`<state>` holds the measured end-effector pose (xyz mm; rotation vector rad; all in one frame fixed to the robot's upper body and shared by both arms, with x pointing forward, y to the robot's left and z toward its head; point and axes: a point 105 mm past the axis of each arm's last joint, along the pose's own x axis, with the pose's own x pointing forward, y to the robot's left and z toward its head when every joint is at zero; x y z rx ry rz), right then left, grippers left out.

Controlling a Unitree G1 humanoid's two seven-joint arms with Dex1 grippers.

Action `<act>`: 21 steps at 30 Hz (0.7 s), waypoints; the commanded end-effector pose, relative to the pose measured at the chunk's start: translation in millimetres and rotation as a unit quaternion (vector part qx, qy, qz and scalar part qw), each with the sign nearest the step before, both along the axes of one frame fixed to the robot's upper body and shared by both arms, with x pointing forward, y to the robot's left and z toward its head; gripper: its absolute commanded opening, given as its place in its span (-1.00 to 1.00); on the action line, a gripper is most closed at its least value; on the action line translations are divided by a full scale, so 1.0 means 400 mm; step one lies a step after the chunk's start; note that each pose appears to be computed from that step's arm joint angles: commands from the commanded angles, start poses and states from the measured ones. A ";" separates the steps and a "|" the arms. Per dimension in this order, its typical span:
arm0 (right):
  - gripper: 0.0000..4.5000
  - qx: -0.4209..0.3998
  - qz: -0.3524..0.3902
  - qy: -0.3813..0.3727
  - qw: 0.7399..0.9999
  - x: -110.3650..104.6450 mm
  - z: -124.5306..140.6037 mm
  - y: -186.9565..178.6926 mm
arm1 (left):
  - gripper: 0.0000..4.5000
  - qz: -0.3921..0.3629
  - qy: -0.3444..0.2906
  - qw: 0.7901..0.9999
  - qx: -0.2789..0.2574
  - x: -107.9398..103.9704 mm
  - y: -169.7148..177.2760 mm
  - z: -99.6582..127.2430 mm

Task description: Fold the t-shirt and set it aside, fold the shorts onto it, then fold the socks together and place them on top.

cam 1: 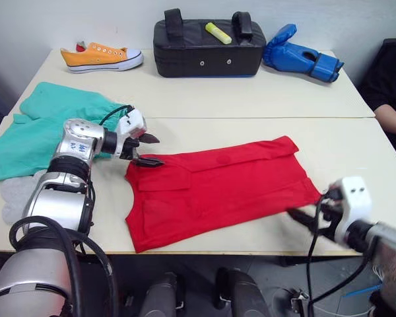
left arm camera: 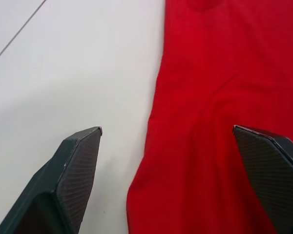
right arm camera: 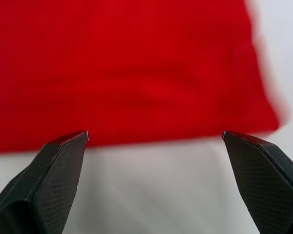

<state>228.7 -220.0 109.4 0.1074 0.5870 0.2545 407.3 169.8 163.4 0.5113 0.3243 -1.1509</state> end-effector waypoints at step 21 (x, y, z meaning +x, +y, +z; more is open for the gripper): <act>0.09 0.116 -0.097 0.017 0.988 0.088 -0.056 0.029 | -0.70 0.023 0.012 0.997 0.067 0.005 0.021 -0.054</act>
